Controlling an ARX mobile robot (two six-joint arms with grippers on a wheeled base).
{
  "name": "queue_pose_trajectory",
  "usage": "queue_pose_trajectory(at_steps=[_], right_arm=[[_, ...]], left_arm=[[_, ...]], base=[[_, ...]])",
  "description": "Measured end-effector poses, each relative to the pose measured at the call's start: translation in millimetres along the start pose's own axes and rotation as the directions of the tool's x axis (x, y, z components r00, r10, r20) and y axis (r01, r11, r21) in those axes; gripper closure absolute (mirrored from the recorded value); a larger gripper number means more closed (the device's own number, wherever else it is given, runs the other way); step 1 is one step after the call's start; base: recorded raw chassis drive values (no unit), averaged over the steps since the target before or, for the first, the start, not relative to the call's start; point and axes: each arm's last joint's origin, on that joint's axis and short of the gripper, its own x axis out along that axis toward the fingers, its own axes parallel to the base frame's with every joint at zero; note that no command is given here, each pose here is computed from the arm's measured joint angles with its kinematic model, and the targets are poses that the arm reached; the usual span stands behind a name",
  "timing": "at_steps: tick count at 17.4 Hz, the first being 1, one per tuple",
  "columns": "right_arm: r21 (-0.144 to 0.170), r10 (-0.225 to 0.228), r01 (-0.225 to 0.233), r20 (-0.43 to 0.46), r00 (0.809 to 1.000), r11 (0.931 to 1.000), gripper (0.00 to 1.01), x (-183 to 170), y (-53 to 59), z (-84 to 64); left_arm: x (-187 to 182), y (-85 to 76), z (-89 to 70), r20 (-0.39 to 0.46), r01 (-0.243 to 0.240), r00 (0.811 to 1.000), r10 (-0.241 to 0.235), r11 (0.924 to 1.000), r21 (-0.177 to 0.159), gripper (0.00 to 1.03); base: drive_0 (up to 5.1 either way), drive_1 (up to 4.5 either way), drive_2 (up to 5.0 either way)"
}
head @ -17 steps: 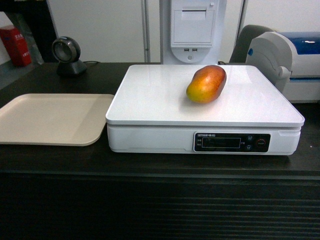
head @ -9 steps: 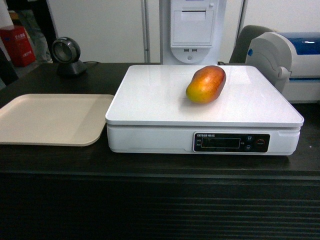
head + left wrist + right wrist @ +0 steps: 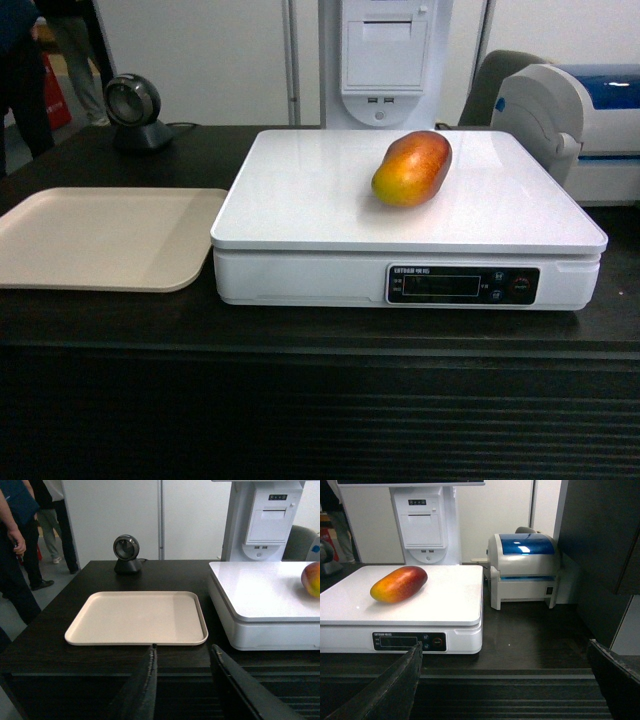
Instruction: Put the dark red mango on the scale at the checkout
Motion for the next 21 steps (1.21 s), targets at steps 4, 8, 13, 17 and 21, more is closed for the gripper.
queue_pose_trajectory(at_steps=[4,8,13,17,21], right_arm=[[0.0,0.0,0.0,0.0,1.0,1.0,0.03,0.0,0.0,0.0],[0.0,0.0,0.0,0.0,1.0,1.0,0.03,0.0,0.0,0.0],[0.0,0.0,0.0,0.0,1.0,1.0,0.03,0.0,0.0,0.0],[0.0,0.0,0.0,0.0,1.0,1.0,0.03,0.0,0.0,0.0],[0.0,0.0,0.0,0.0,1.0,1.0,0.03,0.0,0.0,0.0]], left_arm=[[0.0,0.0,0.0,0.0,0.0,1.0,0.0,1.0,0.0,0.23],[0.0,0.0,0.0,0.0,0.0,1.0,0.0,1.0,0.002,0.05],[0.0,0.0,0.0,0.0,0.0,1.0,0.0,1.0,0.002,0.05],[0.0,0.0,0.0,0.0,0.0,1.0,0.0,1.0,0.002,0.05],[0.0,0.0,0.0,0.0,0.0,1.0,0.0,1.0,0.002,0.05]], base=[[0.0,0.0,0.0],[0.0,0.0,0.0],[0.0,0.0,0.0],[0.0,0.0,0.0],[0.0,0.0,0.0]])
